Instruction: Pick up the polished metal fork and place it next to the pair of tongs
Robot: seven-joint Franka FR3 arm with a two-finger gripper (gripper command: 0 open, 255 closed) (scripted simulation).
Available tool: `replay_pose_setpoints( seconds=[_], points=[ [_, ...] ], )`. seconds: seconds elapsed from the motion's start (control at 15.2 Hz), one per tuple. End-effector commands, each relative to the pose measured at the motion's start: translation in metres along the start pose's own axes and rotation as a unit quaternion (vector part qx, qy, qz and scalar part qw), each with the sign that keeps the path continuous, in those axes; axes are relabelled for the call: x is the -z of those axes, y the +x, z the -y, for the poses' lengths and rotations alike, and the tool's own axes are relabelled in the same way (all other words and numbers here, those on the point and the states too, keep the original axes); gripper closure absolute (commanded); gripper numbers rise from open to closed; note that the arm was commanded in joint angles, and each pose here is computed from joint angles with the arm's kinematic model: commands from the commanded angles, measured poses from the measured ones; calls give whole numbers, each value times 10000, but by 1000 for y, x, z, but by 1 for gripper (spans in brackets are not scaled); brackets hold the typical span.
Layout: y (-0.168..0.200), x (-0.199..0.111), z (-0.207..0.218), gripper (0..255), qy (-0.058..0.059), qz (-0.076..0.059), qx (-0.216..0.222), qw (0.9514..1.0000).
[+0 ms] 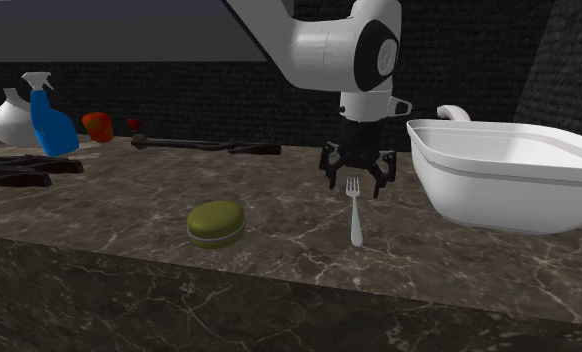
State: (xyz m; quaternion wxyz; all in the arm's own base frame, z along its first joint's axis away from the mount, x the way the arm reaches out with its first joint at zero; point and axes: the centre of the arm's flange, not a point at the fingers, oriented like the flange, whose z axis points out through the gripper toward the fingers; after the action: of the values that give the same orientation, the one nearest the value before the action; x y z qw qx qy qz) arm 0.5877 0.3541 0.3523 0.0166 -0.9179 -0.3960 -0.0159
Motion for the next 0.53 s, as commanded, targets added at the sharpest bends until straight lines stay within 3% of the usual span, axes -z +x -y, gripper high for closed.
replay_pose_setpoints(
  seconds=[0.0,0.26,0.33,0.46],
  points=[
    [0,-1,0,0,-1,-2,0,10000],
    [0,-1,0,0,-1,-2,0,10000],
    [0,-1,0,255,-1,-2,0,10000],
    [0,-1,0,255,-1,-2,0,10000]
  ],
)
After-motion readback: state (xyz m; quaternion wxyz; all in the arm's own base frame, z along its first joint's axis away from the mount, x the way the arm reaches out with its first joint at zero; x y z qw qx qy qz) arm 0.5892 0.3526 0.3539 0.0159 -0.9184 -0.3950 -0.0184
